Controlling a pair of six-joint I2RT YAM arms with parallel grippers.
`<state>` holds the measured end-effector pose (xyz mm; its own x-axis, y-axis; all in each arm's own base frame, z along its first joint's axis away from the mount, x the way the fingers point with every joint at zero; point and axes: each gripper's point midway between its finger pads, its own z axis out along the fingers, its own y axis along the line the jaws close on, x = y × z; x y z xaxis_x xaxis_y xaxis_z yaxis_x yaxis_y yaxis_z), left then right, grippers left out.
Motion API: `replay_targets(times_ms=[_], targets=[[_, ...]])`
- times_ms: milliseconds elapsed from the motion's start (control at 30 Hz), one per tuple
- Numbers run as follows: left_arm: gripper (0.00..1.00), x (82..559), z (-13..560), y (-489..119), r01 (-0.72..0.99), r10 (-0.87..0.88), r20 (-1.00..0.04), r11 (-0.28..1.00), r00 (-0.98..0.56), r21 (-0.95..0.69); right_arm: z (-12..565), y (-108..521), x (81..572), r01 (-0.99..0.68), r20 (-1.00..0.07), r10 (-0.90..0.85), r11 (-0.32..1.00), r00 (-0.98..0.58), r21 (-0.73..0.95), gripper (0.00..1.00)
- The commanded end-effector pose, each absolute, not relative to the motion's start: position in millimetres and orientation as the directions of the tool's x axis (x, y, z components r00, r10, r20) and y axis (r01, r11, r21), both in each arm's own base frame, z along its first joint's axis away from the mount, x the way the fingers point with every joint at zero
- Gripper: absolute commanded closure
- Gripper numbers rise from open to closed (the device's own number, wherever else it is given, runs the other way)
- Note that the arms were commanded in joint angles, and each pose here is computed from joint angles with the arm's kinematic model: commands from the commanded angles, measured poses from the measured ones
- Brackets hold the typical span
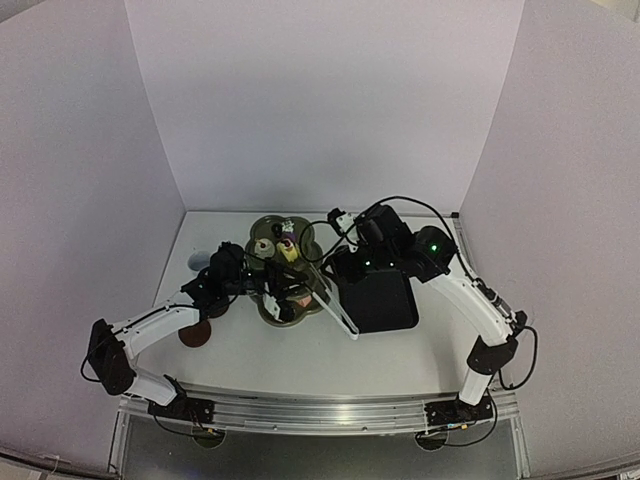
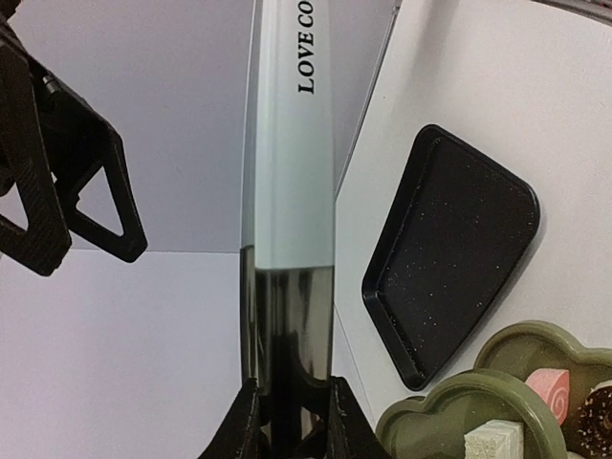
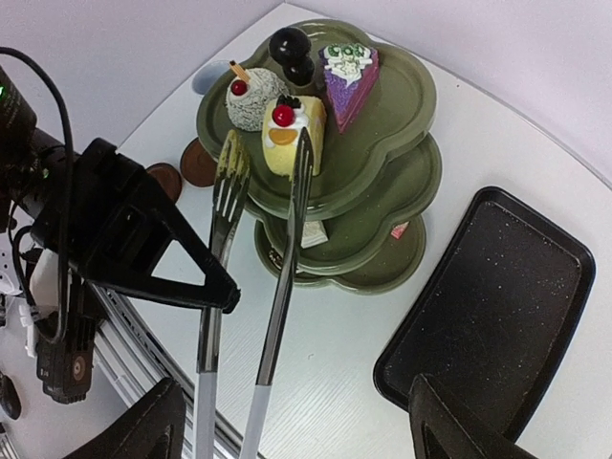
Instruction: Serve the afternoon tea
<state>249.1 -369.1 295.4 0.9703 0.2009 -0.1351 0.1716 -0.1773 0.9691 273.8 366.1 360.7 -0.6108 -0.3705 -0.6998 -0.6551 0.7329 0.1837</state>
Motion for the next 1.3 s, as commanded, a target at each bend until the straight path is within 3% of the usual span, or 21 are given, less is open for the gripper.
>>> replay_targets(times_ms=[0, 233, 467, 700, 967, 1100, 1267], targets=[[1.00, 233.8, 316.4, -364.8, -0.013, 0.127, 0.032, -0.154, 0.991, 0.988, 341.5, 376.8, 275.6, -0.624, -0.667, -0.359, 0.754, -0.653, 0.206, 0.22], [1.00, 242.8, 320.4, -368.6, -0.026, 0.152, 0.047, -0.142, 0.987, 0.989, 314.5, 391.1, 271.0, -0.625, -0.618, -0.396, 0.753, -0.679, 0.206, 0.23], [1.00, 249.2, 330.4, -371.0, 0.065, 0.184, -0.045, -0.103, 0.982, 0.993, 301.6, 398.2, 282.5, -0.606, -0.610, -0.396, 0.775, -0.687, 0.180, 0.23], [1.00, 243.5, 329.5, -371.4, 0.029, 0.152, -0.013, -0.101, 0.988, 0.994, 295.3, 397.9, 279.6, -0.600, -0.592, -0.396, 0.777, -0.702, 0.192, 0.33], [1.00, 241.2, 332.0, -368.8, 0.018, 0.154, -0.004, -0.092, 0.988, 0.996, 281.1, 386.5, 288.4, -0.543, -0.580, -0.377, 0.828, -0.722, 0.138, 0.71], [1.00, 238.0, 332.5, -366.7, 0.013, 0.149, 0.001, -0.091, 0.989, 0.996, 286.4, 373.8, 297.6, -0.481, -0.607, -0.331, 0.871, -0.723, 0.097, 0.98], [1.00, 222.2, 336.1, -358.0, -0.014, 0.114, 0.025, -0.090, 0.993, 0.996, 308.0, 332.5, 310.0, -0.334, -0.677, -0.229, 0.942, -0.700, 0.027, 1.00]])
